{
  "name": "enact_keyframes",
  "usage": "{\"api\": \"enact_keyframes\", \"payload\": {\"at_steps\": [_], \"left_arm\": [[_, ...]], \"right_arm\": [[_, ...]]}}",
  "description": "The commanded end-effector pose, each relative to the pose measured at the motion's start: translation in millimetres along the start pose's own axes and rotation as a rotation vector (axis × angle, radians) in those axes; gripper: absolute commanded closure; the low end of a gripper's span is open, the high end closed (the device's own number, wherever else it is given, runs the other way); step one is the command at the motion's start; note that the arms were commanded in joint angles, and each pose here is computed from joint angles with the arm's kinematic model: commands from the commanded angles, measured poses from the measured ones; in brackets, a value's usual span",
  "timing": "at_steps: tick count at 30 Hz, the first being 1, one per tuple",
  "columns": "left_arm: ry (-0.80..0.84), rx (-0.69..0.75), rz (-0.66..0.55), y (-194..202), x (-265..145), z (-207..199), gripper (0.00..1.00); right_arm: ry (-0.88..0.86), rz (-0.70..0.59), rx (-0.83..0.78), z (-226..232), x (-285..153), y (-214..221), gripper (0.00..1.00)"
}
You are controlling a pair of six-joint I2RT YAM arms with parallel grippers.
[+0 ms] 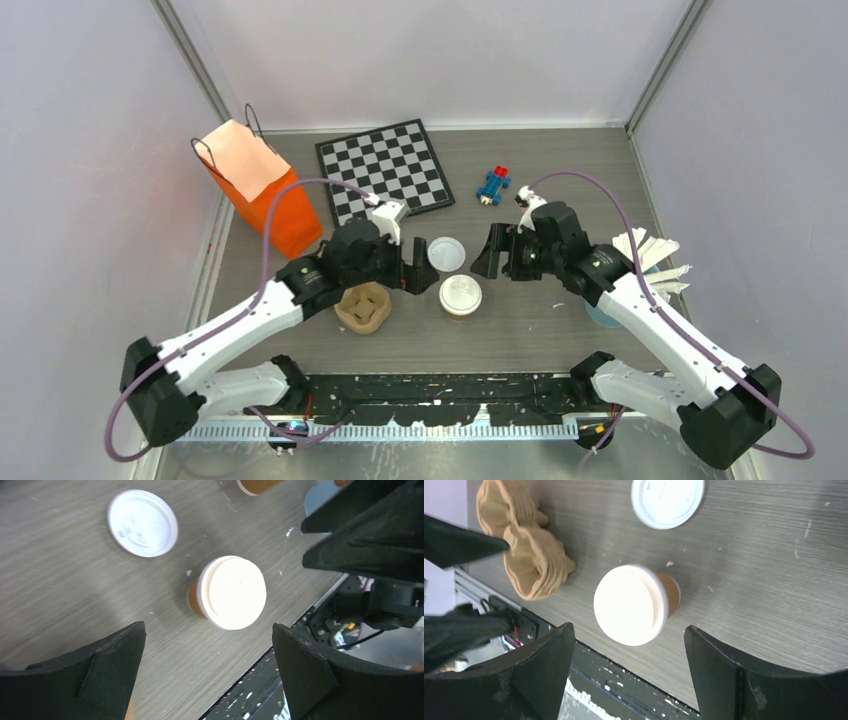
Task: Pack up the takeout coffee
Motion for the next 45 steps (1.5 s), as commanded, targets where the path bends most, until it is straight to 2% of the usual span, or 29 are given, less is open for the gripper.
{"api": "enact_keyframes", "payload": {"at_steps": [1, 4, 8, 15, 22, 26, 30, 35, 45], "left_arm": [[-0.142, 0.112, -0.039, -7, -44, 10, 0.00], [-0.194, 0.143, -0.038, -2, -73, 16, 0.00], [-0.260, 0.179, -0.113, 7, -102, 29, 0.00], [-0.290, 0.070, -0.255, 26, -113, 45, 0.00], [-0.356, 0.124, -0.340, 21, -124, 53, 0.00], [-0.381, 0.145, -0.319, 19, -119, 54, 0.01], [-0.405, 0.183, -0.300, 18, -111, 57, 0.02], [-0.358, 0.191, -0.274, 14, -110, 50, 0.05], [-0.283, 0.198, -0.239, 20, -111, 45, 0.06]], "right_arm": [[0.083, -0.040, -0.124, 22, -10, 1, 0.15], [0.121, -0.051, -0.194, 36, -8, 7, 0.12], [0.144, -0.069, -0.220, 50, -11, 9, 0.11], [0.146, -0.078, -0.249, 57, -8, 8, 0.11], [0.172, -0.136, -0.293, 60, -9, -5, 0.06], [0.184, -0.126, -0.327, 66, -1, -13, 0.04], [0.151, -0.038, -0.365, 67, 26, -3, 0.04], [0.232, 0.052, -0.442, 63, 56, 9, 0.04], [0.249, 0.096, -0.481, 64, 75, 25, 0.04]]}}
Point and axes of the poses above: each gripper's point midway between its finger pads, its own x axis out along the fingers, its own z axis along the line the jaws close on, y = z × x, the point moved 9 cm from there along -x, back along the fingers, and after that the axes turned 3 degrees about -x, right-handed, at the moved point
